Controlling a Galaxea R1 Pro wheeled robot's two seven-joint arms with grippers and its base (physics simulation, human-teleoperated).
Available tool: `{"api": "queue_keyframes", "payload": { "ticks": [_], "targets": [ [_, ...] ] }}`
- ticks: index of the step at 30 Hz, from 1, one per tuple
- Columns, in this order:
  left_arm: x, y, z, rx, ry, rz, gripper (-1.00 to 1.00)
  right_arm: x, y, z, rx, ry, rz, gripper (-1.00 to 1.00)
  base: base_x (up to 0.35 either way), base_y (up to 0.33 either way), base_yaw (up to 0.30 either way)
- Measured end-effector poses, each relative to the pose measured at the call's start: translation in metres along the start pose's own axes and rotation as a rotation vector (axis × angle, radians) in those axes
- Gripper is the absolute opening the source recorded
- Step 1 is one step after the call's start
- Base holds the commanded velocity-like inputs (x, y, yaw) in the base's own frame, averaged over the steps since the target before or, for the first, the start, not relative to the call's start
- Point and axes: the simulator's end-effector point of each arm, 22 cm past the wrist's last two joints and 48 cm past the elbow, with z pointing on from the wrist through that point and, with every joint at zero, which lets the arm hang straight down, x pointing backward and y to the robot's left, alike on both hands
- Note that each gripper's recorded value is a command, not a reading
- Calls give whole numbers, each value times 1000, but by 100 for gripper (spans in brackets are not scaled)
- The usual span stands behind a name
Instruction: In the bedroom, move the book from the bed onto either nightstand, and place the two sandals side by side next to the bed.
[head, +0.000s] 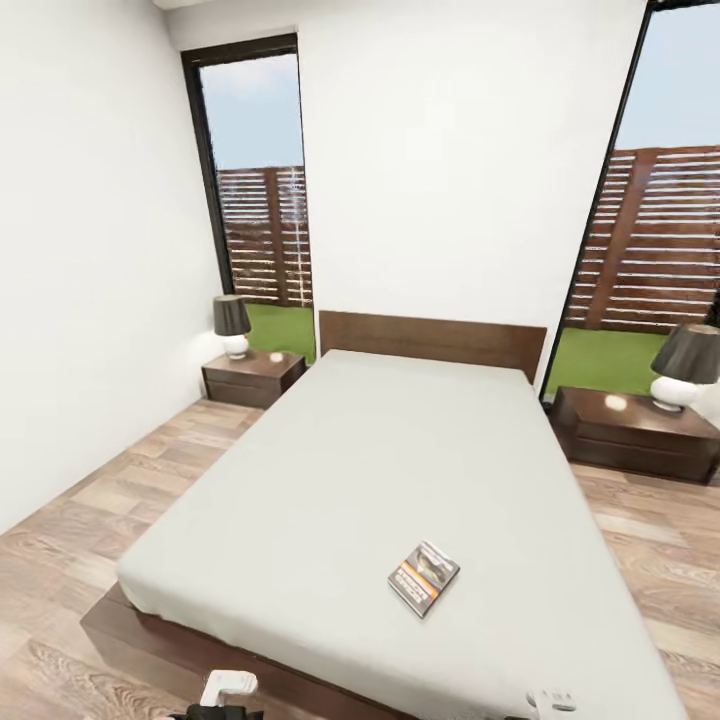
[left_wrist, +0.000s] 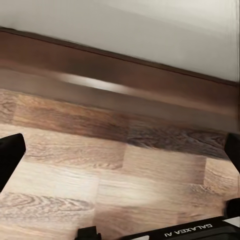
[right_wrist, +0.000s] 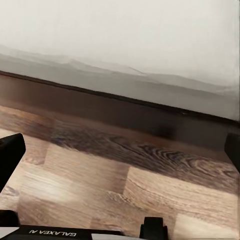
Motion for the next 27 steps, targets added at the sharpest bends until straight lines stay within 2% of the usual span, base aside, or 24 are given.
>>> {"api": "queue_keyframes", "payload": {
  "ticks": [27],
  "targets": [
    [0,0,0,0,0,0,100,0,0,0,0,0,0,100,0,0,-300]
  ]
}}
